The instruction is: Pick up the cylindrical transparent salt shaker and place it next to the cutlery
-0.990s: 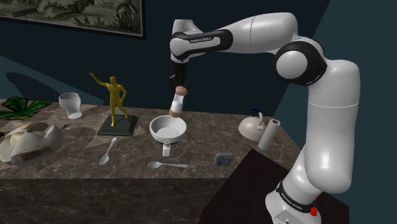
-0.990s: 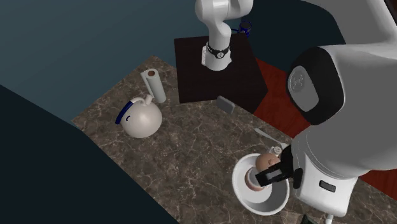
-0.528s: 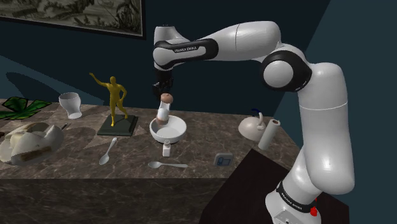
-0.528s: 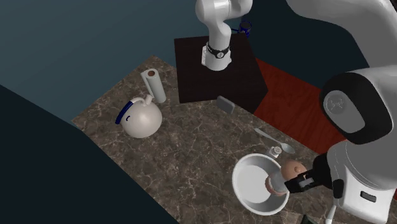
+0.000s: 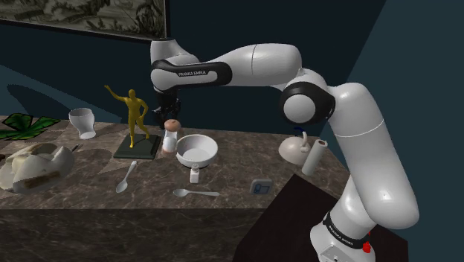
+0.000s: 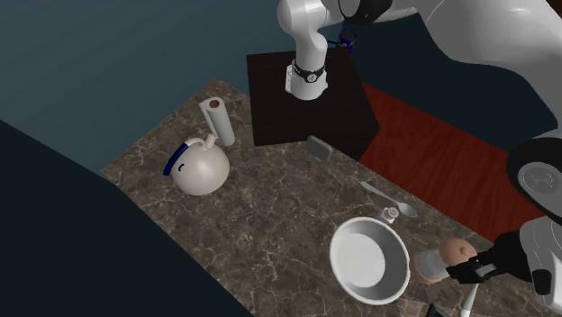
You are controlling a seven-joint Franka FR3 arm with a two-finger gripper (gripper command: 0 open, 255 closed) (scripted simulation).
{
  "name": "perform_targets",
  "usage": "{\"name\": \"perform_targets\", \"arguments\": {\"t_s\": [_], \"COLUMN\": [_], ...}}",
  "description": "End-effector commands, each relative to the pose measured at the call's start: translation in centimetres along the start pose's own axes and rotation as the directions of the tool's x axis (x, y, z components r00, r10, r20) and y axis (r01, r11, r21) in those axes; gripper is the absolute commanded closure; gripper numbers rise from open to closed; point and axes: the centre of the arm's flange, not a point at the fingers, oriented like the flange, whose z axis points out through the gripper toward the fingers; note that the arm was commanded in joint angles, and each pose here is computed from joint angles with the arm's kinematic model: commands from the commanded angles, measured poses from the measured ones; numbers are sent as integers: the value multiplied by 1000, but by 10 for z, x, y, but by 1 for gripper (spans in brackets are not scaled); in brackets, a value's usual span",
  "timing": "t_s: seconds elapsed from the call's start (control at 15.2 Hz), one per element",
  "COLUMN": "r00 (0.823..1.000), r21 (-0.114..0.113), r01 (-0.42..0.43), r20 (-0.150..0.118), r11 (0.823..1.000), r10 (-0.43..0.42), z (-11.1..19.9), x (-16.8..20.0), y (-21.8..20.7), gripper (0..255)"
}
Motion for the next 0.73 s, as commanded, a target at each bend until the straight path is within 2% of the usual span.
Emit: {"name": "perform_targets", "arguments": {"t_s": [0.0, 0.66], "r00": [1000, 1000], "r21": [0, 0], "r01": [-1, -1], "r20": [0, 0], "r11": [1000, 1000], "r10": [1, 1], "z": [9, 62], "x": [2, 0], "y": [-8, -12], "gripper": [255, 255]}}
